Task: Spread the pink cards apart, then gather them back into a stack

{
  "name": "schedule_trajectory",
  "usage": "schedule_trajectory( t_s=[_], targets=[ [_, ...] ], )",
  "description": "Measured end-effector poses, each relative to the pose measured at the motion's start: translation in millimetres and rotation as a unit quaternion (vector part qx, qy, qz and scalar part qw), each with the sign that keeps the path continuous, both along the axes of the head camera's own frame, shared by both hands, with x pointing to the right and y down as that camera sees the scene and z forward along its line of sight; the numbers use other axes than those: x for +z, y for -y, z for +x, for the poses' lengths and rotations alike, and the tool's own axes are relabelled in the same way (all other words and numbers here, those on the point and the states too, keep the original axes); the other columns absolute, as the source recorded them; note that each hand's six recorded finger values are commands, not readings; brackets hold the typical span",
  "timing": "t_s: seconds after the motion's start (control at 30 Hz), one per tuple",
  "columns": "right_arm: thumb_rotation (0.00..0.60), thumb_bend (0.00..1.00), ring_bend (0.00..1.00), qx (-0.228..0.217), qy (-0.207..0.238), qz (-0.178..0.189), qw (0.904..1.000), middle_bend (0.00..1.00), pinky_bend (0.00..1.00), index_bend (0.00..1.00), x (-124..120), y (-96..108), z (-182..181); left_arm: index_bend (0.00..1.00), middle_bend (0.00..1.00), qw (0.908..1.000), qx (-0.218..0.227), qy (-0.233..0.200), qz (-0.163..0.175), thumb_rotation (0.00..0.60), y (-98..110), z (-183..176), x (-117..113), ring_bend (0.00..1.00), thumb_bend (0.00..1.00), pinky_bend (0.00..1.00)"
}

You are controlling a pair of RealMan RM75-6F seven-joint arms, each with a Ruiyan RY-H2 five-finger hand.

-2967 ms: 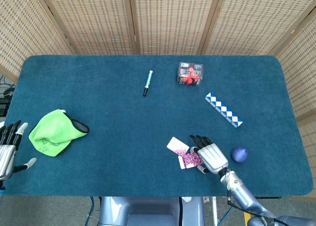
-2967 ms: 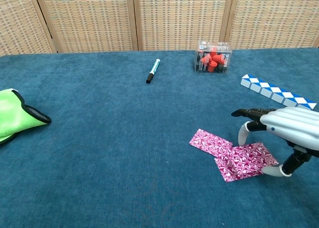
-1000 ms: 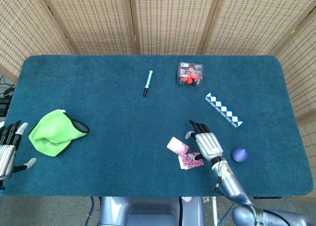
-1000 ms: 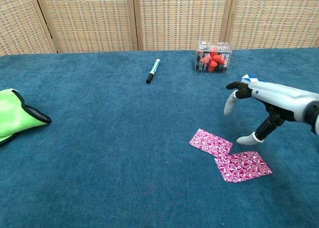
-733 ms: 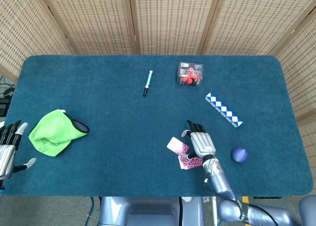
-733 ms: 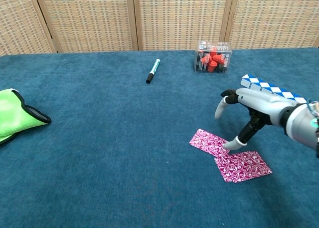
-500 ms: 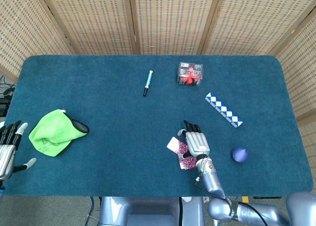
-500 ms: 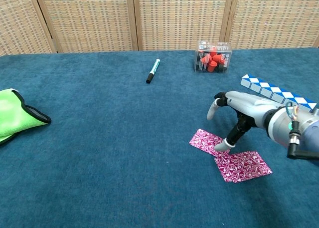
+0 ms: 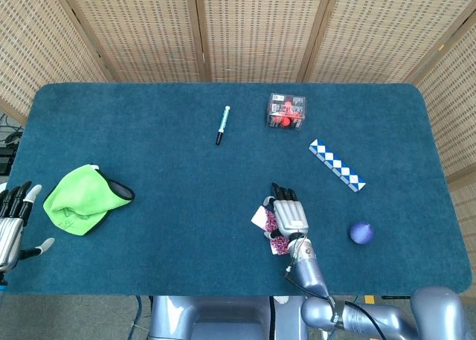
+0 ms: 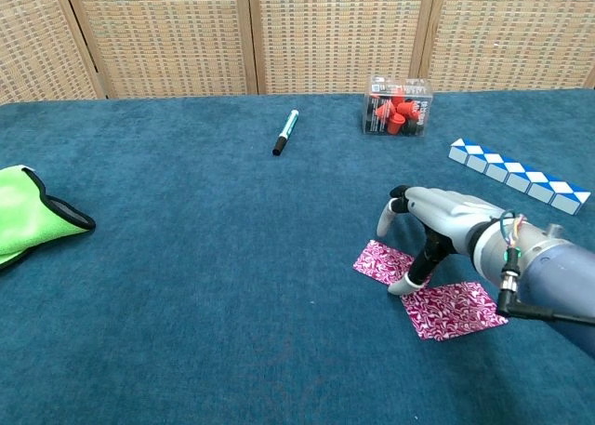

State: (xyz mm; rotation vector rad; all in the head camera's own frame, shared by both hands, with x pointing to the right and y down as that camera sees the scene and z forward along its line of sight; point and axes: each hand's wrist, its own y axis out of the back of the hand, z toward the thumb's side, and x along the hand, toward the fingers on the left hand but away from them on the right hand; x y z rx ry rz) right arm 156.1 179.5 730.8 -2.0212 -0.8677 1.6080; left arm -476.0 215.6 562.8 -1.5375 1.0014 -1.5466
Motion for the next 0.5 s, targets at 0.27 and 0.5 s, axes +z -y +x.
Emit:
schedule_trajectory(
  t_s=[0.27,0.5],
  targets=[
    [0.6,0.16,0.0,-0.002,-0.006,0.005,1.0,0.0,0.0,0.29,5,-1,3,0.0,0.0,1.0,0.0,0.0,0.0,0.6,0,0,0,0.0,0.0,0.0],
    [0.6,0.16,0.0,-0.002,-0.021,0.016,0.9996,0.0,0.0,0.29,7,4,11,0.0,0.0,1.0,0.001,0.001,0.001,0.6,0,0,0,0.0,0.0,0.0]
  ],
)
